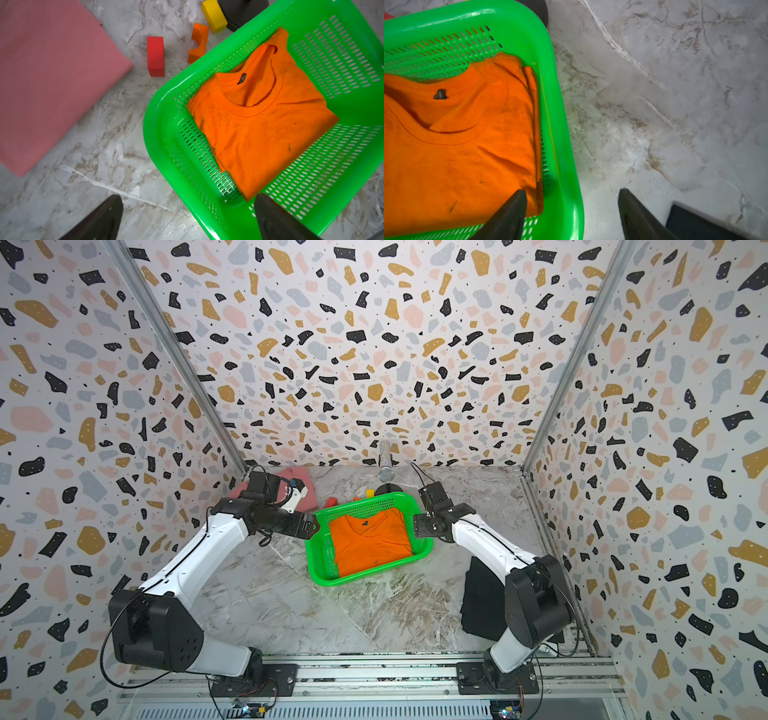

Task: Put the folded t-shirts into the basket
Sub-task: Move the bin to the center of the board.

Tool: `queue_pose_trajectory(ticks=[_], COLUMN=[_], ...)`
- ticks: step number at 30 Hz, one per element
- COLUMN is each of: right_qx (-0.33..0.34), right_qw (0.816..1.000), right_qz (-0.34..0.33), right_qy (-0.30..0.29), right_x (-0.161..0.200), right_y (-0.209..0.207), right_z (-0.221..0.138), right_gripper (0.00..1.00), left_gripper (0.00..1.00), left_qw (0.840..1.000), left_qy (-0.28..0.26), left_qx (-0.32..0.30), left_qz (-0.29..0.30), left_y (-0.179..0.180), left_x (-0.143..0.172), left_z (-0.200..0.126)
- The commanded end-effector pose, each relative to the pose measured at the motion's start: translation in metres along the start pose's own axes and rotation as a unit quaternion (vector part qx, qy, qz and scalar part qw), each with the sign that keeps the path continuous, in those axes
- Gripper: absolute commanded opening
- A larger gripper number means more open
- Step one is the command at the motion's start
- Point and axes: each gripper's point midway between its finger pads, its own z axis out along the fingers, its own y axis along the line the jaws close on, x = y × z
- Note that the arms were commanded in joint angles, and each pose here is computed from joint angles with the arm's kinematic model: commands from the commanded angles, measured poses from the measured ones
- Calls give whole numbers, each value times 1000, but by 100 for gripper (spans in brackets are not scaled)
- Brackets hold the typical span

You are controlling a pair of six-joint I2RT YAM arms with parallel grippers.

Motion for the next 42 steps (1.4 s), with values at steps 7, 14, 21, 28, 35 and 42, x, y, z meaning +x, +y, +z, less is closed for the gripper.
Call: queue_pose_trajectory(ticks=[7,14,21,28,35,42], right_qx=[-32,-52,-75,-55,-65,-112], right_qw=[999,997,994,992,990,992], right_qz=[19,9,54,94,118,58], right_qy=[12,47,62,57,39,29], right_x=[-58,-59,-56,-49,-49,-60], right_y=[3,5,16,39,77,83], right_z=[30,65,80,75,69,28], right_gripper=[73,64,43,26,20,47], left_gripper=[100,100,100,100,100,100], left_qw=[996,992,990,989,992,996], left_qy=[-1,3,9,6,7,7], left_qx=[-90,-113,-119,-127,-107,-70], left_qz=[-15,-63,-74,-73,-69,-60], left_y=[33,56,64,69,62,48], left_x=[8,16,19,16,8,6], left_z=[-3,0,2,-2,-5,-7])
